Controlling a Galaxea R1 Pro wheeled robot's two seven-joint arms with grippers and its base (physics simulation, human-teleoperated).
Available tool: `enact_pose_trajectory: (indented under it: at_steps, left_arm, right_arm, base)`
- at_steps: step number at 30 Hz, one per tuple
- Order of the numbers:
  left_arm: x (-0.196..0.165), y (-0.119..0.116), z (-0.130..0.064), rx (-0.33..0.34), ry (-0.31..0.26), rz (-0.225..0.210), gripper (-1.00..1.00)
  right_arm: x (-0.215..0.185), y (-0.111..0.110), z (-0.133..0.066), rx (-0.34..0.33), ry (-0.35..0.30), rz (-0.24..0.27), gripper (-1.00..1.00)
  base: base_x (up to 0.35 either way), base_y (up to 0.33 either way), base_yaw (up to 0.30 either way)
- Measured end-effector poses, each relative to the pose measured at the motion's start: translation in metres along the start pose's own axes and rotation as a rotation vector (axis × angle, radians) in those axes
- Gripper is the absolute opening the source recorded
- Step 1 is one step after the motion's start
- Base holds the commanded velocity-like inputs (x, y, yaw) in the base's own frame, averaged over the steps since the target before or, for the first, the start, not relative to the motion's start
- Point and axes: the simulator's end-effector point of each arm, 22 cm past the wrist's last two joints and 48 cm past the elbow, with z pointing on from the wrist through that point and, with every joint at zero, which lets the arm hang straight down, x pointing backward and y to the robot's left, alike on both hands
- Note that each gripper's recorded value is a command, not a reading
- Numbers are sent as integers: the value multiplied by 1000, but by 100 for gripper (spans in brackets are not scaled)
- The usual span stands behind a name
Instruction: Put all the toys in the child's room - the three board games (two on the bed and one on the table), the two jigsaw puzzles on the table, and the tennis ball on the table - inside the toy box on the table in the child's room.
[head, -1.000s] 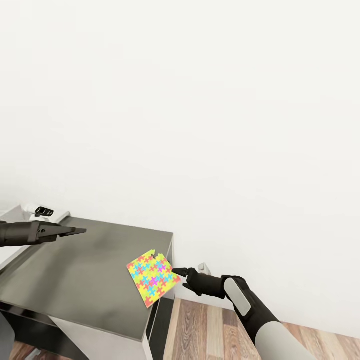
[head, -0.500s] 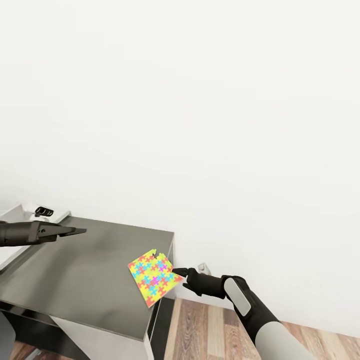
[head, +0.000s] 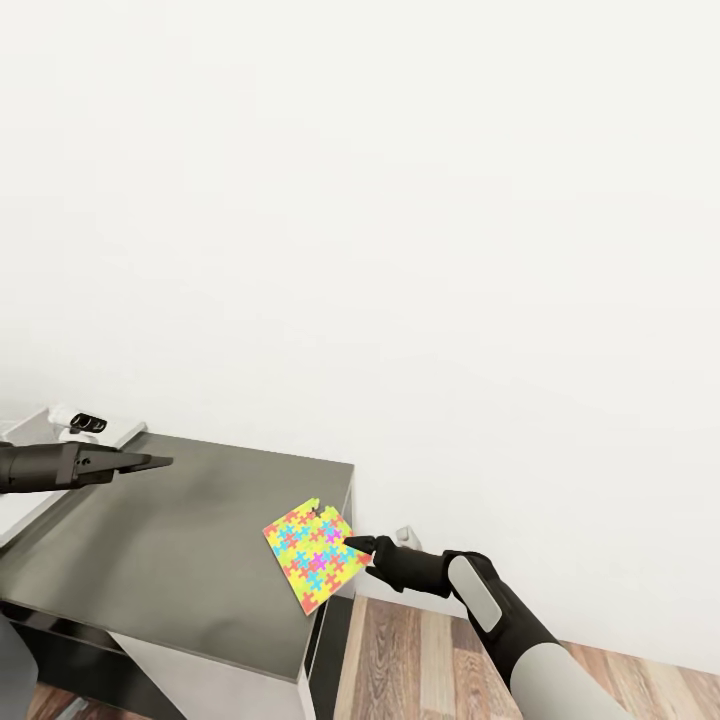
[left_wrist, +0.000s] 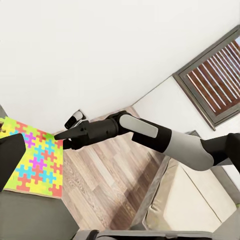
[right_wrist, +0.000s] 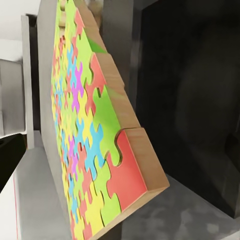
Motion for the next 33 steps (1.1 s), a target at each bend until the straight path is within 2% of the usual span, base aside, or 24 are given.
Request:
enact_pose_trajectory:
  at_steps: [8,9,25,33]
  left_arm:
    - [0,0,0,0,0,0,100]
    - [0,0,0,0,0,0,100]
    - [0,0,0,0,-1,0,100]
    - [-10,-10,-3,0,-2,1,100]
  right_arm:
    - [0,1,0,-1,1,1,100]
    - [0,0,0,0,2,1,-100]
    - [0,1,0,-4,4,5,-100]
    - [-1,13,-5,-4,5,4,-100]
  base:
    - [0,0,0]
    - [0,0,0]
    - [0,0,0]
    - [0,0,0]
